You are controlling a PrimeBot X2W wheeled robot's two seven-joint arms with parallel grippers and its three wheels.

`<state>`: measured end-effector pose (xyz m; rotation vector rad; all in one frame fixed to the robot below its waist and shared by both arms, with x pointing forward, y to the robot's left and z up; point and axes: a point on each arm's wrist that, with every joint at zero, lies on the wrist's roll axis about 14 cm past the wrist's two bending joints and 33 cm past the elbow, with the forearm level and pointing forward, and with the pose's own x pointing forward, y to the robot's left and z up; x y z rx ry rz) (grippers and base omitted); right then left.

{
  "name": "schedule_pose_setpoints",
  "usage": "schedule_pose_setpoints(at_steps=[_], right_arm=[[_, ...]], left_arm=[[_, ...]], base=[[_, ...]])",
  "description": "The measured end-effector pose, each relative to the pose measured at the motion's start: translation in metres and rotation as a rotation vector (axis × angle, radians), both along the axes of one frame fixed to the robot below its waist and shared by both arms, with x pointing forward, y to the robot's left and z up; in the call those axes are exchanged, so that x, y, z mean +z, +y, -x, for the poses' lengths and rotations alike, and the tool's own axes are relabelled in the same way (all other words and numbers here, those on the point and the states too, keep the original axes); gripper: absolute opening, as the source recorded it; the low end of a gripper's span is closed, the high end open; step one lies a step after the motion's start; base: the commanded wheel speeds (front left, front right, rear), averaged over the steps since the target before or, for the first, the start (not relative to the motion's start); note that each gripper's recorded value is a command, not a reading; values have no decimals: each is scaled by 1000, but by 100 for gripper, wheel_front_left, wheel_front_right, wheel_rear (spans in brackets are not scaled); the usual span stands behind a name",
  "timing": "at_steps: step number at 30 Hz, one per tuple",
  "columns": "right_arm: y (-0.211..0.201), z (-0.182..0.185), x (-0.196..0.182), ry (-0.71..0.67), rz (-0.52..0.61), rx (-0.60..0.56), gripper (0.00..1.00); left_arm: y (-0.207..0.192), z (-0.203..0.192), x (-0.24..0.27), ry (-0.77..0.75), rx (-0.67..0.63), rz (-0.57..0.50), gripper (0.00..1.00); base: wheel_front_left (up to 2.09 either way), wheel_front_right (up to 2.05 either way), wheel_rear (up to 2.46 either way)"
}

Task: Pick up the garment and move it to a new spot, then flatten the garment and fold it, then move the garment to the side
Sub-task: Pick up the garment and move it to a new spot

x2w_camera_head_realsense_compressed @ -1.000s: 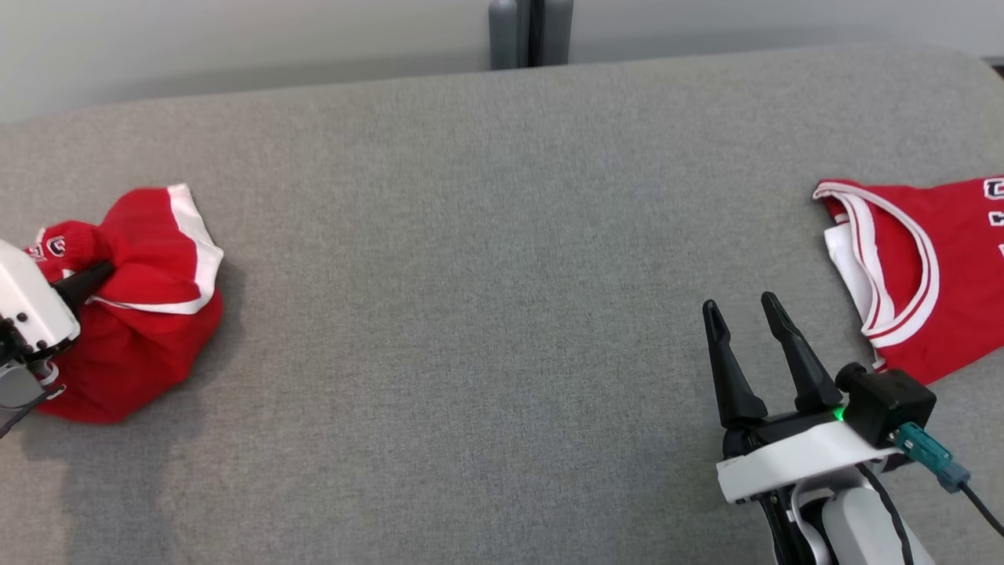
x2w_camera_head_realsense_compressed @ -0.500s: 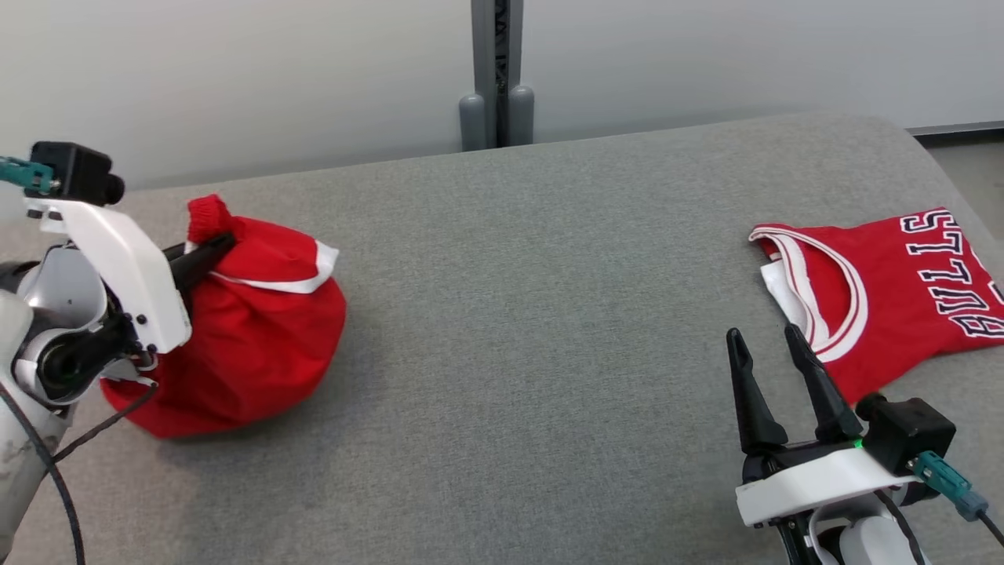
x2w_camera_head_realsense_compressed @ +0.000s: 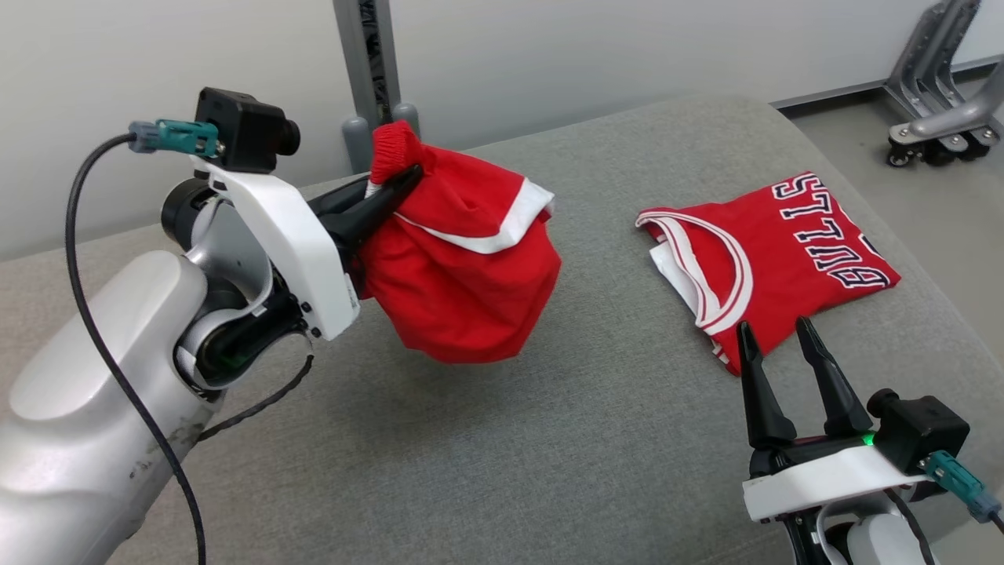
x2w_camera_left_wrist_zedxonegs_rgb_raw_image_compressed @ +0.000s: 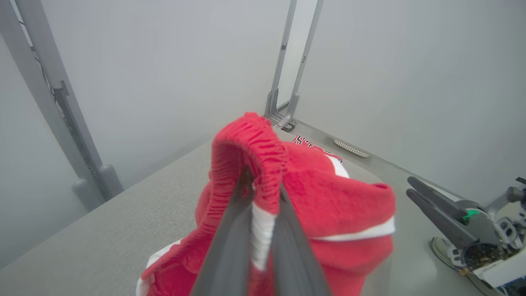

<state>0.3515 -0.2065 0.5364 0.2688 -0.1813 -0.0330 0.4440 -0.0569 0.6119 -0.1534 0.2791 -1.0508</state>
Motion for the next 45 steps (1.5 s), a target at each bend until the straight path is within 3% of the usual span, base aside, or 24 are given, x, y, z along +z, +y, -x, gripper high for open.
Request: schedule_pose_setpoints(at_steps=[5, 8, 14, 16, 19, 20, 22, 23, 34, 45], right_arm=[[-16, 8, -4, 14, 5, -52, 100], [-21, 10, -11, 39, 7, -71, 100], [-19, 5, -22, 74, 16, -64, 100], [-16, 2, -25, 83, 22, -53, 100], [-10, -5, -25, 83, 30, -32, 100], [-8, -7, -25, 83, 33, -23, 100], [-3, -10, -26, 86, 33, -6, 100], [0, -11, -27, 88, 34, 2, 100], [18, -22, -24, 72, 41, 70, 100], [35, -29, -16, 42, 35, 124, 100]], left_arm=[[-31, 8, -2, -44, -52, 99, 0], [-31, 8, -38, -8, -30, 106, 0], [-2, 13, -139, 128, 70, -16, 0], [11, 12, -163, 153, 106, -66, 7], [24, 9, -181, 174, 158, -95, 43], [31, 7, -186, 174, 177, -108, 43], [40, 5, -192, 191, 215, -112, 91], [43, 5, -194, 202, 230, -112, 100], [57, 7, -176, 175, 302, -46, 100], [135, -23, -99, -71, 557, 54, 100]], base=[[0, 0, 0], [0, 0, 0], [0, 0, 0], [0, 0, 0], [0, 0, 0], [0, 0, 0], [0, 0, 0], [0, 0, 0], [0, 0, 0], [0, 0, 0]])
